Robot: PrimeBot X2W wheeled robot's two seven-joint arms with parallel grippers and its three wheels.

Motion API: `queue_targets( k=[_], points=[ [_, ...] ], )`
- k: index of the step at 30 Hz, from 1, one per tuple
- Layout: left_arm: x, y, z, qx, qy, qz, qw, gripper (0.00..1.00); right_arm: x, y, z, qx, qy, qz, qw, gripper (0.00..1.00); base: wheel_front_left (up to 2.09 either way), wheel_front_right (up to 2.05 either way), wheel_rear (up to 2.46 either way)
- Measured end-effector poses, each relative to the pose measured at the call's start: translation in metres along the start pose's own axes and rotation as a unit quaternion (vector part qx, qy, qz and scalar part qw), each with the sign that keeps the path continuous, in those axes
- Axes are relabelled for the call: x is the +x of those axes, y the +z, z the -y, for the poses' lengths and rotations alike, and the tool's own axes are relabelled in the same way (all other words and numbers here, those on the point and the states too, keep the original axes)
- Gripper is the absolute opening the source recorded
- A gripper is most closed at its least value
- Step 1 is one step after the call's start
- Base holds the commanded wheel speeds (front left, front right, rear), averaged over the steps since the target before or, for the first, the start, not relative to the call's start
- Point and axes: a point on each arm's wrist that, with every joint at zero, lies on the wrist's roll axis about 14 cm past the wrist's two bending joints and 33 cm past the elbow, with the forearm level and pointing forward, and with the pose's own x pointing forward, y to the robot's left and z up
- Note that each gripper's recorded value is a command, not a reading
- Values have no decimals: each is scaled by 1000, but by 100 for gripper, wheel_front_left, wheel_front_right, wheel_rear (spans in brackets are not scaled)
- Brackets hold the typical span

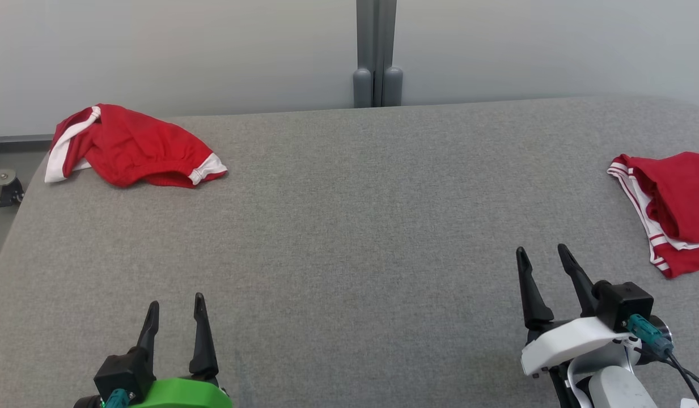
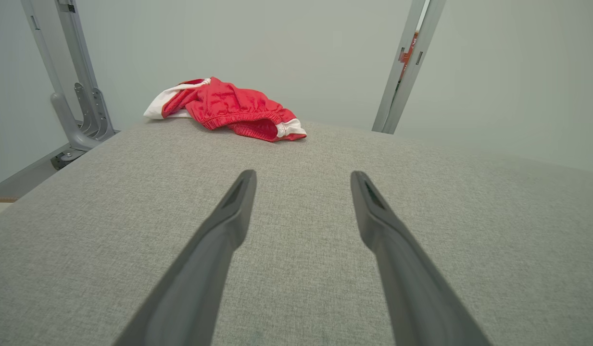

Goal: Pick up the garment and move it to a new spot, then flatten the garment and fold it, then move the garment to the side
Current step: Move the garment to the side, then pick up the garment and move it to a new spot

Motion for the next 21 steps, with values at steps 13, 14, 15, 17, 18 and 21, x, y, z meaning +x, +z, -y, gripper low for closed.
queue_targets(
  k=[13,14,15,17,18,21],
  points=[
    [-1,-1,-1,0,0,-2,1000,100,0,-4,-3,3,3,-8,1000,100,0,0,0],
    [-1,-1,-1,0,1,-2,1000,100,0,-5,-3,3,4,-8,1000,100,0,0,0],
    [-1,-1,-1,0,1,-2,1000,100,1,-5,-4,3,5,-9,1000,100,0,0,0],
    [-1,-1,-2,0,3,-2,1000,100,1,-6,-5,4,7,-11,1000,100,0,0,0],
    [-2,0,-3,-1,4,0,1000,100,2,-8,-6,4,8,-14,1000,100,0,0,0],
    [-2,6,-8,-1,11,9,1000,100,5,-10,-11,2,17,-17,1000,100,0,0,0]
  ],
)
